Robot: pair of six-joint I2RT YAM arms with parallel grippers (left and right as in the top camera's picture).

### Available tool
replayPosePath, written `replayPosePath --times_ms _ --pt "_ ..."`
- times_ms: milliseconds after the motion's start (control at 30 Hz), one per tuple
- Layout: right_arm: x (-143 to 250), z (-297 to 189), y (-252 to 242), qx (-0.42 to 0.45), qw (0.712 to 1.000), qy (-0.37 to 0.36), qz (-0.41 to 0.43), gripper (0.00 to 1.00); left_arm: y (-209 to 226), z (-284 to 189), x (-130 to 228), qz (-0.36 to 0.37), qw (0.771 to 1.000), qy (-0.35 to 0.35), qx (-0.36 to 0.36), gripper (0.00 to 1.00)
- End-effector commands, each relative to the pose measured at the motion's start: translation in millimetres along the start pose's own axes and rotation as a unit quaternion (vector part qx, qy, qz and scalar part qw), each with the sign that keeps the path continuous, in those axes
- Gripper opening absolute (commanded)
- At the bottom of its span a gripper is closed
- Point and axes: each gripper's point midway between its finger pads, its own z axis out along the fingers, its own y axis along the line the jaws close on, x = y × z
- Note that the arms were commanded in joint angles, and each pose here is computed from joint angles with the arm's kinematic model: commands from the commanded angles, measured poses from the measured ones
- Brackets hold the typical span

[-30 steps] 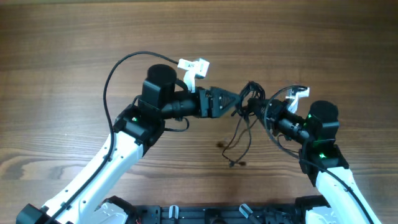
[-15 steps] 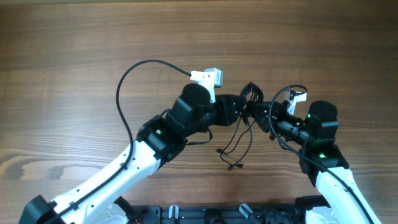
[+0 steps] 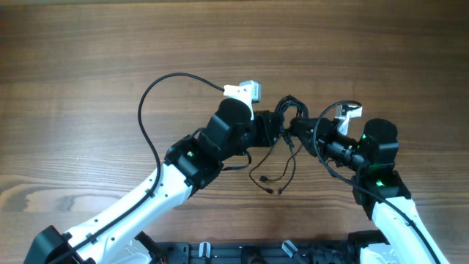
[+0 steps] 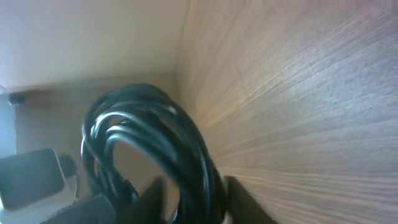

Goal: Untangle cables

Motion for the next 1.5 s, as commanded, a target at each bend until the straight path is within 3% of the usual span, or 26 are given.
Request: replayPosePath --times_ms 0,100,333,500,700,900,1033,1067,1100,1167,1300,1467 --pt "0 0 2 -0.004 0.988 0.002 -0.152 0.73 -7 -23 -21 0.063 0.998 -0.019 0.017 0.04" --pt "4 -2 5 -0.015 0.98 0.017 -0.196 0.9 -6 -37 -18 0.1 0.995 0.002 0.03 0.04" --pt "6 -14 27 -0.08 0.932 0.029 -0.353 0.9 -27 -59 26 0.205 0.961 0.114 0.144 0.04" --pt "50 -32 60 -0.201 0.875 0.123 -0.423 0.87 -38 -64 43 0.228 0.941 0.15 0.2 0.04" --pt "57 -35 59 -0.213 0.87 0.144 -0.421 0.6 -40 -61 41 0.231 0.94 0.145 0.203 0.04" --pt "55 -31 54 -0.208 0.877 0.149 -0.407 0.18 -34 -61 33 0.224 0.946 0.136 0.194 0.06" --pt "52 -28 50 -0.197 0.893 0.152 -0.374 0.04 -19 -56 15 0.174 0.967 0.113 0.148 0.26" --pt "50 -27 49 -0.191 0.9 0.151 -0.361 0.04 -14 -55 9 0.157 0.973 0.105 0.132 0.38" --pt "47 -25 48 -0.186 0.906 0.147 -0.351 0.04 -10 -53 5 0.14 0.978 0.097 0.117 0.65" --pt "37 -20 46 -0.165 0.924 0.126 -0.321 0.04 -1 -50 -3 0.096 0.988 0.082 0.086 1.0" --pt "13 -11 39 -0.126 0.952 0.074 -0.268 0.04 10 -47 -13 -0.032 0.997 0.06 0.043 1.0" --pt "-2 -7 35 -0.103 0.968 0.039 -0.224 0.04 7 -46 -9 -0.148 0.986 0.07 0.037 1.0"
